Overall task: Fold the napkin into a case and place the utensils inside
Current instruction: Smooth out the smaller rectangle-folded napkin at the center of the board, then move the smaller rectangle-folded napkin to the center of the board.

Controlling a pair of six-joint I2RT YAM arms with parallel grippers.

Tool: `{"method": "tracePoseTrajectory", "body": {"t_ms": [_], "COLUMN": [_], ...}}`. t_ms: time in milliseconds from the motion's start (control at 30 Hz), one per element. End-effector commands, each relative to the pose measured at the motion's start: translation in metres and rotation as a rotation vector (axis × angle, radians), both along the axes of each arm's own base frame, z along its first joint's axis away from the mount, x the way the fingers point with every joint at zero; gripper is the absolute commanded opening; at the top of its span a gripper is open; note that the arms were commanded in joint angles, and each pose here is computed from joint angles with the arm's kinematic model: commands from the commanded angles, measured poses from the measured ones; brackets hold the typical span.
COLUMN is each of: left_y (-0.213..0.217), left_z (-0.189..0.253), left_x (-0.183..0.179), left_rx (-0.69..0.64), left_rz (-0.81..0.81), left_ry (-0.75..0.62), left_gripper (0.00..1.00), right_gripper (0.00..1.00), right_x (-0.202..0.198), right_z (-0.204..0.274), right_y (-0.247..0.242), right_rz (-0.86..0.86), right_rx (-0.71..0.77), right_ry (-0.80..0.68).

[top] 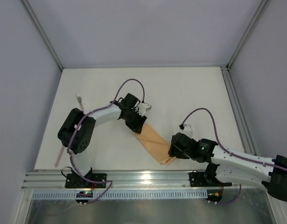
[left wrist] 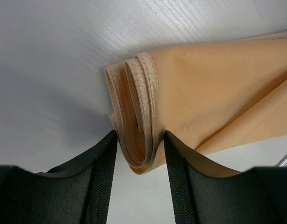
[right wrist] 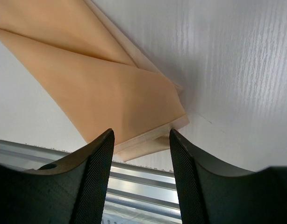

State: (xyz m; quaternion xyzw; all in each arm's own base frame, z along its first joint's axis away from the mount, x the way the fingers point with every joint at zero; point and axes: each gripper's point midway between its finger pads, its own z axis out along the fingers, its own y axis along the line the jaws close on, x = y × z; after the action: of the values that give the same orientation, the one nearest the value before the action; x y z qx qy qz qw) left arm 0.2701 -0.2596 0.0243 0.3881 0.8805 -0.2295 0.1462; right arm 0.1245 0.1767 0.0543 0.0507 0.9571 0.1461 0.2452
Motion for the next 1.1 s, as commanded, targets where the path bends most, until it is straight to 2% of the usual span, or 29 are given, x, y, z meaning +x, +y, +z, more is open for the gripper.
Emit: {"method": "tracePoseTrajectory", "body": {"t_ms": [0, 167, 400, 500, 600, 667, 833, 1067], "left_y": [-0.001, 0.005, 0.017, 0.019, 0.024, 0.028, 0.048, 0.063], "left_z": [0.011, 0.006, 0.000, 0.002, 0.003, 0.004, 0.013, 0.034], "left_x": [0.001, -0.010, -0.025, -0.025, -0.023, -0.023, -0.012, 0.013], "left_rx": [-0.018, -0.004, 0.027, 0.031, 0.042, 0.047, 0.033, 0.029], "left_rz": [0.019, 0.026, 0.025, 0.031, 0.036, 0.045, 0.112, 0.162], "left_ry": [-0.035, 0.005, 0.042, 0.031, 0.022, 0.030, 0.028, -0.102], "left_gripper": [0.47, 0.47, 0.45, 0.45, 0.46, 0.51, 0.65, 0.73], "right_gripper": [0.56, 0.54, 0.47, 0.42, 0.33, 0.28, 0.27, 0.27], "right_x": [-0.004, -0.010, 0.002, 0.012, 0.016, 0.021, 0.042, 0.070], "right_z": [-0.005, -0.027, -0.036, -0.033, -0.040, -0.043, -0.044, -0.037], "right_y": [0.004, -0.005, -0.001, 0.003, 0.003, 0.005, 0.001, 0.024], "right_rz": [-0.072, -0.121, -0.150, -0.140, -0.129, -0.133, -0.107, 0.064], "right_rx": [0.073, 0.077, 0.099, 0.080, 0.049, 0.060, 0.050, 0.080], "right_ry": [0.033, 0.057, 0.002, -0.032, -0.027, -0.024, -0.048, -0.102]}}
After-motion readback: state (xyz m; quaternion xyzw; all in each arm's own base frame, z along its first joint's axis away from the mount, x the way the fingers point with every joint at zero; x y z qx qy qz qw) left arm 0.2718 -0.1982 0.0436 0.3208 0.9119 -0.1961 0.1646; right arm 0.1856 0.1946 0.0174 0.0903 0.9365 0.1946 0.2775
